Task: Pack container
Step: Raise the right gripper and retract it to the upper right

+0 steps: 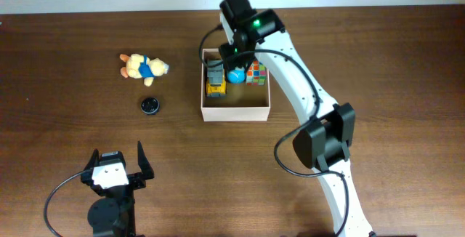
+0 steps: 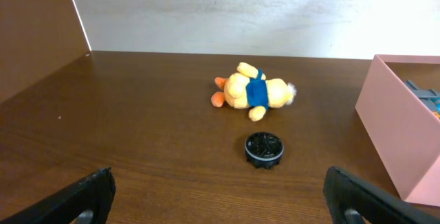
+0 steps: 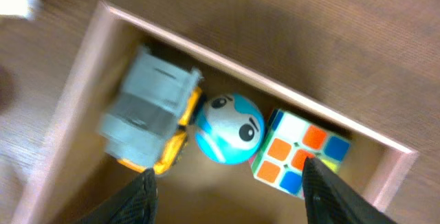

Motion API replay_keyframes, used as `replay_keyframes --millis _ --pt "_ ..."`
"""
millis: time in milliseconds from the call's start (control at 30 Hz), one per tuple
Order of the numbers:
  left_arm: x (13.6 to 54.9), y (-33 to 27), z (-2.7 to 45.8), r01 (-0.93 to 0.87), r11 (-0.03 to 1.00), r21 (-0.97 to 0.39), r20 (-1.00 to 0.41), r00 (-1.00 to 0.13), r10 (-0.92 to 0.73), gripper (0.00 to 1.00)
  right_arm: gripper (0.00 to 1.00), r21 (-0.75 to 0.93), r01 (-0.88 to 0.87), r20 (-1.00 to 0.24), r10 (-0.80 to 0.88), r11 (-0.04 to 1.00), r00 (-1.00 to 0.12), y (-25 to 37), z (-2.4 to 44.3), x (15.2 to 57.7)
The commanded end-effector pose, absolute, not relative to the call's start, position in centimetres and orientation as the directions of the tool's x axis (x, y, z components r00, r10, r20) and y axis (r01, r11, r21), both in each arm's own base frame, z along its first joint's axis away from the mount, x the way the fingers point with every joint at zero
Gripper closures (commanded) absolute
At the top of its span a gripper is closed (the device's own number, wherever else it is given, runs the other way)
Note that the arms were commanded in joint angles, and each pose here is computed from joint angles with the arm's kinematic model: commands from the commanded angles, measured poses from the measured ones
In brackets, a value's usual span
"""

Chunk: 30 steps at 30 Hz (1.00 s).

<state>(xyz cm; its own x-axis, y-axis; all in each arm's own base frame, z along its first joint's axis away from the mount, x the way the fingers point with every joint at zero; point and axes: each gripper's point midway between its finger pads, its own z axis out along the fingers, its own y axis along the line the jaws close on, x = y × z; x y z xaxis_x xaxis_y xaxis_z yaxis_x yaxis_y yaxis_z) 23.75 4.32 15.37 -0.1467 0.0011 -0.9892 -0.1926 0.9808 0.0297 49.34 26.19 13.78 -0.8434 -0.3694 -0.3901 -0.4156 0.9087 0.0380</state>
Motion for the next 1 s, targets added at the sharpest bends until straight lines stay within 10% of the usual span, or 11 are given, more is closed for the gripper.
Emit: replay_keyframes --millis 0,533,667,967 --pt "23.8 4.4 15.2 -0.200 0.979 0.025 -0.989 -0.148 -0.005 0.01 0.40 0.034 -0.450 -0.542 -0.362 0.892 -0.758 27.1 22.1 49.0" --pt "23.8 4.4 15.2 -0.200 0.979 0.025 -0.989 -0.148 -0.005 0.01 0.19 -0.062 0.138 -0.626 0.069 0.989 -0.777 3.8 26.0 55.5" --pt "23.8 4.4 15.2 -0.200 0.979 0.025 -0.989 -0.148 -0.005 0.01 0.00 -0.173 0.294 -0.596 0.138 0.940 -0.791 -2.3 24.4 55.0" --pt "23.8 4.4 15.2 -0.200 0.979 0.025 -0.989 -0.148 -0.005 0.01 0.01 -0.197 0.387 -0.440 0.271 0.901 -0.856 -5.6 16.9 53.6"
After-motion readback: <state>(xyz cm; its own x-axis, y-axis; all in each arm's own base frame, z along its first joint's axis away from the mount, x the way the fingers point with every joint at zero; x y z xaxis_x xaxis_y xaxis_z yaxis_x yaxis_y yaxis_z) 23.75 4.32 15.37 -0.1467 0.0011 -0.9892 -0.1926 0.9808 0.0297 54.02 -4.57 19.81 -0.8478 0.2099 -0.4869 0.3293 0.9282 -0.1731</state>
